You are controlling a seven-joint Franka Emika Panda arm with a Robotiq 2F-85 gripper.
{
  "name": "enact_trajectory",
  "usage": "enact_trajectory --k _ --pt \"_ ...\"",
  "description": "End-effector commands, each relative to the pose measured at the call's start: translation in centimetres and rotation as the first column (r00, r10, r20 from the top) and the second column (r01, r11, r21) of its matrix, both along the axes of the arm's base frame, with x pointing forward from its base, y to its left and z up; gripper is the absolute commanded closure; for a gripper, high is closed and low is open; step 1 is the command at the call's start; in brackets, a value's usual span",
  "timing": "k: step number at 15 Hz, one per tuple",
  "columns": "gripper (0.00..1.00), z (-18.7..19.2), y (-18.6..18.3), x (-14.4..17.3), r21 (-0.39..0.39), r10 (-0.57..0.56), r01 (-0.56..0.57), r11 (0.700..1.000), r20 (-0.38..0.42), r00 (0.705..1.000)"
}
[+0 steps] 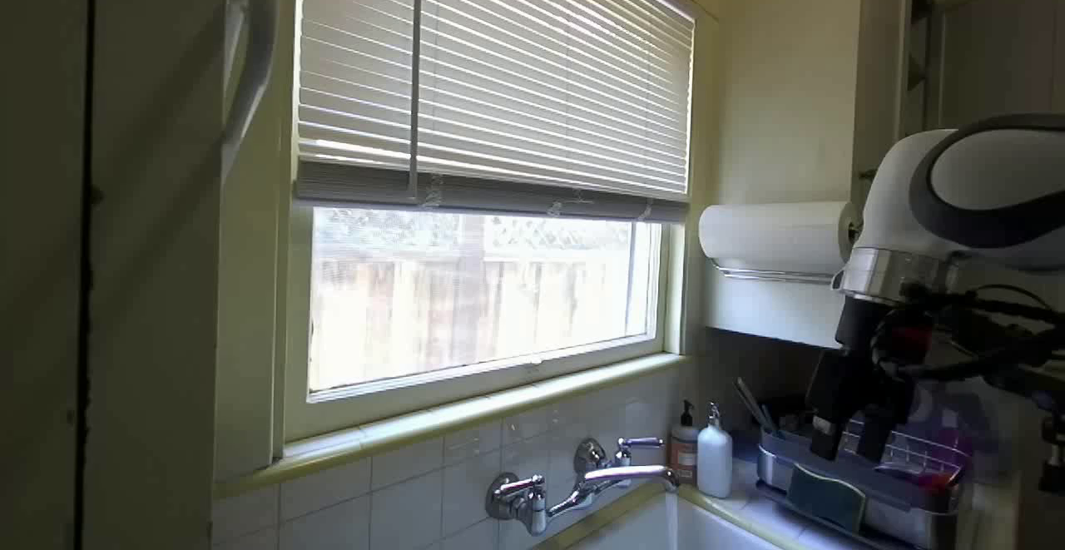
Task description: Close the right tap faucet
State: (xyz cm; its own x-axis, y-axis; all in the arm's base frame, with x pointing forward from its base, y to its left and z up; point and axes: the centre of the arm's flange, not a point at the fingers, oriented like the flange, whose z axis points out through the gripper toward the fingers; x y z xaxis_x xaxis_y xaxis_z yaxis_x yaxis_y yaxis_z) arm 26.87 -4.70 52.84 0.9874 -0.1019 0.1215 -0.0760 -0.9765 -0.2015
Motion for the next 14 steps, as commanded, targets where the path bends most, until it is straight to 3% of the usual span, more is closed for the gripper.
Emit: enact_trajectory --k 1,12,14 --pt "0.00 0.0 0.0 0.0 0.000 0.000 0.000 1.000 0.000 1.000" --pt "0.00 0.0 0.0 0.0 0.000 0.000 0.000 1.000 0.000 1.000" --pt "0.00 -0.9 0.6 1.2 -0.013 -0.031 0.031 0.999 0.008 0.999"
